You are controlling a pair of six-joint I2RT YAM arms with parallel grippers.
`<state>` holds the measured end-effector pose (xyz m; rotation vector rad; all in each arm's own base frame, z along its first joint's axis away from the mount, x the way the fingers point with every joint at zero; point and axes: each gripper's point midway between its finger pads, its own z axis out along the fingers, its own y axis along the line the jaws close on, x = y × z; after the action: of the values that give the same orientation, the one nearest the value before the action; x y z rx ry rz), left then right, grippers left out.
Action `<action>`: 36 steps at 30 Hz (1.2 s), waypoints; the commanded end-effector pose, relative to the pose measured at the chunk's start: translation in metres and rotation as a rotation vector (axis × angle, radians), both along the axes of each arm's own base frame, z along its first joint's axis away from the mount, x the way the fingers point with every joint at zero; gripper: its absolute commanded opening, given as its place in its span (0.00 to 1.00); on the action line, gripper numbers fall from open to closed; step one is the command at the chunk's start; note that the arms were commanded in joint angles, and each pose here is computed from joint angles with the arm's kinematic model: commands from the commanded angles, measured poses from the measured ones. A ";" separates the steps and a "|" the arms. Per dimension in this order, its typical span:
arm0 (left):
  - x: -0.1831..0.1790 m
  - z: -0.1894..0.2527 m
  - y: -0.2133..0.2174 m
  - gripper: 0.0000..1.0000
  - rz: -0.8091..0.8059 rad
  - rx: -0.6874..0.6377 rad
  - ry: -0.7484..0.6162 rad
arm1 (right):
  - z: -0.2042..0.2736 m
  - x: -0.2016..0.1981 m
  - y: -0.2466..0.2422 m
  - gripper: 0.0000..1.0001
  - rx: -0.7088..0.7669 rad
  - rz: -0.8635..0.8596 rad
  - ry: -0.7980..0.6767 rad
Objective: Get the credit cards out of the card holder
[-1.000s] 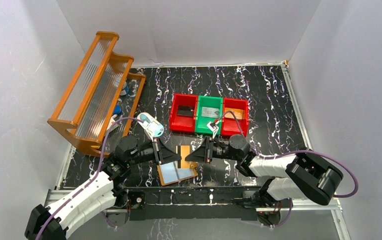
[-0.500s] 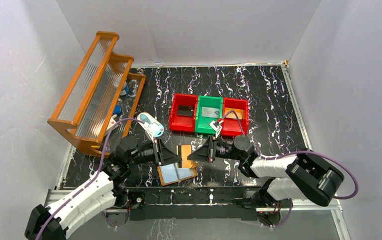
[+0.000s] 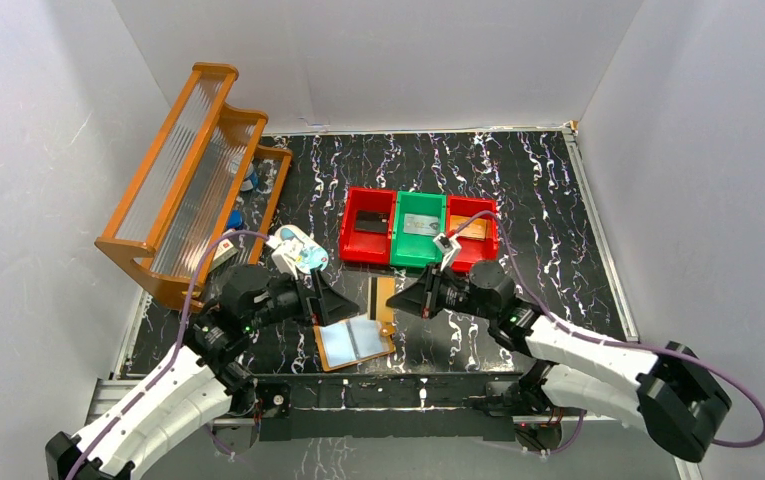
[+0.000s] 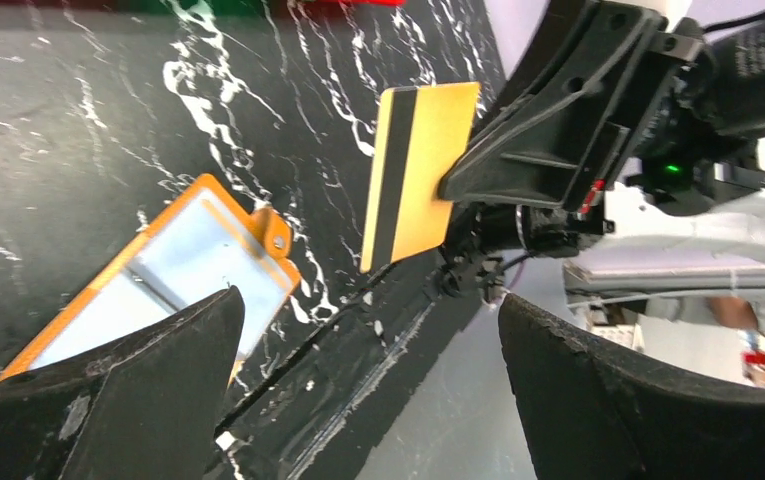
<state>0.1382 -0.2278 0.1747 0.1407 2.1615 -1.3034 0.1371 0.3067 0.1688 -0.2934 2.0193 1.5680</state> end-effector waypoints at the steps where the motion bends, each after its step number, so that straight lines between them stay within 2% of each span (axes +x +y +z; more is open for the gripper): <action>1: 0.009 -0.004 0.032 0.98 0.107 0.191 -0.042 | 0.001 0.030 -0.021 0.00 -0.169 -0.162 -0.110; 8: 0.017 0.001 0.063 0.98 0.196 0.367 -0.067 | -0.002 0.057 -0.048 0.00 -0.366 -0.300 -0.202; 12: 0.025 0.006 0.073 0.98 0.227 0.425 -0.112 | -0.006 0.092 -0.082 0.00 -0.576 -0.474 -0.297; 19: 0.033 0.003 0.079 0.98 0.245 0.472 -0.149 | 0.024 0.148 -0.137 0.00 -0.979 -0.652 -0.635; 25: 0.037 0.002 0.082 0.98 0.264 0.494 -0.158 | 0.030 0.182 -0.146 0.00 -1.266 -0.434 -0.953; 29: 0.037 0.002 0.083 0.98 0.264 0.495 -0.159 | 0.024 0.206 -0.169 0.00 -1.399 -0.361 -0.953; 36: 0.036 0.006 0.083 0.98 0.265 0.482 -0.176 | -0.005 0.245 -0.173 0.00 -1.396 -0.140 -0.973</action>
<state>0.1729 -0.1487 0.1710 0.1441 2.2450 -0.5987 0.3652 0.1212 0.1493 -1.0469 1.8978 -0.3944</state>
